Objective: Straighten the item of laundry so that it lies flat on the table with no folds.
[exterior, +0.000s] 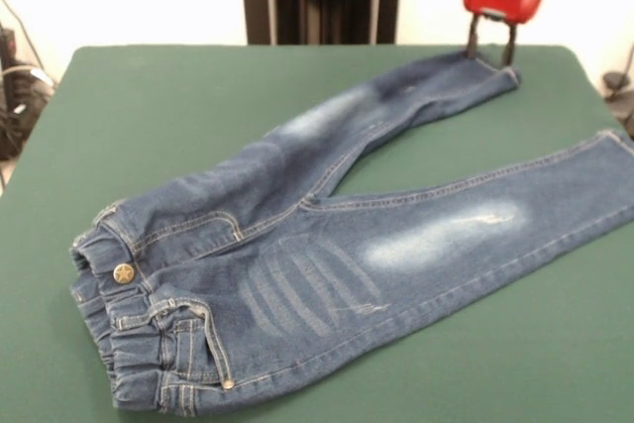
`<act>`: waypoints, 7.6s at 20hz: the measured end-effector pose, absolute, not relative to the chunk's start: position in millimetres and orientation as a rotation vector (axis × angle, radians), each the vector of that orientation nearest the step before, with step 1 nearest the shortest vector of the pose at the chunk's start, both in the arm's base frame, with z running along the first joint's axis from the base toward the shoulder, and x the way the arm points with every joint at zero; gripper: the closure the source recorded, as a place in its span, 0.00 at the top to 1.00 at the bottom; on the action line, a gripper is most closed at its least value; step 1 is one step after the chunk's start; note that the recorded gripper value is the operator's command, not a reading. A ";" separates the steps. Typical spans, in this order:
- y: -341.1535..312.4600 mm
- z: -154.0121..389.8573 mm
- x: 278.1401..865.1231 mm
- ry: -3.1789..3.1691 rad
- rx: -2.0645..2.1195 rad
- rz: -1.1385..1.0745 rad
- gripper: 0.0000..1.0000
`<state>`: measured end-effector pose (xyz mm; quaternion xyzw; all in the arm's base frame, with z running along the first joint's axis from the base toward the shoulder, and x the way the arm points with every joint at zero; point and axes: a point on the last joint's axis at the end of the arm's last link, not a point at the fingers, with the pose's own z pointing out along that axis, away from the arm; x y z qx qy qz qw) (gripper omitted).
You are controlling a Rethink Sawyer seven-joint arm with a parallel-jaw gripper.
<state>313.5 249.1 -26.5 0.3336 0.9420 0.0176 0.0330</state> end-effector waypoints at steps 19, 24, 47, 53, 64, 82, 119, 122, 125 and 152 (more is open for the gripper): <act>278.5 -38.1 300.5 2.976 1.185 -0.115 1.00; 279.9 -38.1 310.3 2.997 1.209 -0.164 1.00; 314.9 32.6 400.7 2.988 1.265 -0.146 1.00; 326.7 84.2 430.1 2.988 1.268 -0.097 1.00; 320.4 128.5 476.4 2.924 1.303 -0.003 1.00; 276.8 2.9 471.7 2.830 1.334 -0.025 1.00; 236.6 -8.4 353.6 2.915 1.301 -0.068 1.00; 236.3 -5.6 351.3 2.916 1.301 -0.069 1.00; 236.1 -4.9 350.2 2.917 1.302 -0.070 1.00; 225.4 -39.3 336.0 2.951 1.323 -0.117 1.00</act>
